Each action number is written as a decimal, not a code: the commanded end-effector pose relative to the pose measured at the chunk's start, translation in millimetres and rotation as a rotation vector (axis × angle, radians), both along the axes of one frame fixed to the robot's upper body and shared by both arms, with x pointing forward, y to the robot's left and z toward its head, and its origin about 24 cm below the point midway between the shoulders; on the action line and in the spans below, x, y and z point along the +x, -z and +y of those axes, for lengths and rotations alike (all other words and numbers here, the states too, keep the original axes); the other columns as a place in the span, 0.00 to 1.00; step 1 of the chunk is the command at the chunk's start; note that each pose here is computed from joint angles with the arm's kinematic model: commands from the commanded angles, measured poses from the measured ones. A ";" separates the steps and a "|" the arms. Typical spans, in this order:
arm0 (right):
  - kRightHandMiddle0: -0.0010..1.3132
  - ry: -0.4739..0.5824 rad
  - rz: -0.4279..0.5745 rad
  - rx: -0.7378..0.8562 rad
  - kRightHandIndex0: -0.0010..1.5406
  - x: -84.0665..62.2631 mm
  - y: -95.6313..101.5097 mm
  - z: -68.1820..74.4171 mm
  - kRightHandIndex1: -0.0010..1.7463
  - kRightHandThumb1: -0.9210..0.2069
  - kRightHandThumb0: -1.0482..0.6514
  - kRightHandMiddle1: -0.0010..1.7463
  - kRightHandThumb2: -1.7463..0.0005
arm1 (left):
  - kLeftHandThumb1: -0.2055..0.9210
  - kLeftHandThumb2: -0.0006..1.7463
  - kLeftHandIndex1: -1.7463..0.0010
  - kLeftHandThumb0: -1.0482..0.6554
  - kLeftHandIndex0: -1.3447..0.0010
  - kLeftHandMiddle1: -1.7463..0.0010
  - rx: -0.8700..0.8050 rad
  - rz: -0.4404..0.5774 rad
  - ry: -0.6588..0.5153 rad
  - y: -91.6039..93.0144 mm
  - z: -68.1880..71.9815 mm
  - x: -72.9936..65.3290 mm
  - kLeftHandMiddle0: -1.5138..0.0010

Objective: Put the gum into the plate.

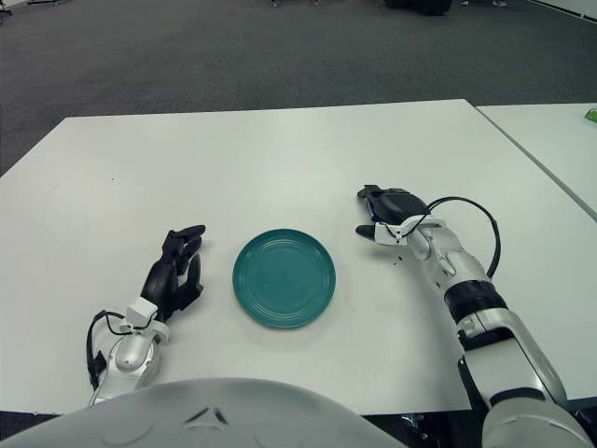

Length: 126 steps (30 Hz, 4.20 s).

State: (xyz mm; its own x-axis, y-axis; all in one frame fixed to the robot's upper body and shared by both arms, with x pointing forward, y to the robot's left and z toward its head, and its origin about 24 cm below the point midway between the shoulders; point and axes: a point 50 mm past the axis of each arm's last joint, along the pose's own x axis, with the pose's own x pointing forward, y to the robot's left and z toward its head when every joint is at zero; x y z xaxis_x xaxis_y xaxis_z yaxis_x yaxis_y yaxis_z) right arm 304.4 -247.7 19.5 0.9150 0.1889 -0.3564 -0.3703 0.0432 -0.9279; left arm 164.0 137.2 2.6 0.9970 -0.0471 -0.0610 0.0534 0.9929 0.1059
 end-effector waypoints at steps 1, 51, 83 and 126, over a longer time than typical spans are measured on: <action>0.00 0.018 0.094 -0.038 0.19 -7.6 17.7 -6.4 0.05 0.00 0.05 0.34 0.68 | 1.00 0.49 0.47 0.10 1.00 0.77 0.015 0.014 0.002 2.6 3.4 0.5 0.85; 0.42 0.071 -0.358 0.228 0.72 -20.5 25.4 -4.1 1.00 0.47 0.34 1.00 0.30 | 1.00 0.47 0.41 0.16 1.00 0.69 -0.038 -0.026 -0.018 4.1 19.2 3.0 0.82; 0.44 0.080 -0.594 0.413 0.82 -19.8 10.5 4.3 1.00 0.49 0.34 1.00 0.29 | 1.00 0.50 0.37 0.13 1.00 0.63 0.001 -0.100 -0.025 5.4 25.6 11.5 0.82; 0.00 -0.270 -0.383 -0.041 0.08 -9.5 -145.0 1.0 0.25 0.00 0.03 0.41 0.61 | 1.00 0.53 0.44 0.11 1.00 0.68 0.039 -0.098 -0.016 16.2 16.5 26.1 0.86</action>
State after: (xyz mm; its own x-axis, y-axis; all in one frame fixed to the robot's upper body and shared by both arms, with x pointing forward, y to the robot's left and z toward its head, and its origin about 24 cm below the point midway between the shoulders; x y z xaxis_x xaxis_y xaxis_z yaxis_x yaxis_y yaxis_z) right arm 295.9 -244.7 164.1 0.9105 0.4063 0.0769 0.0827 0.0033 -0.9966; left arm 189.2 151.7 -8.6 0.9982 -0.0261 0.0531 0.0189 0.9909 0.1332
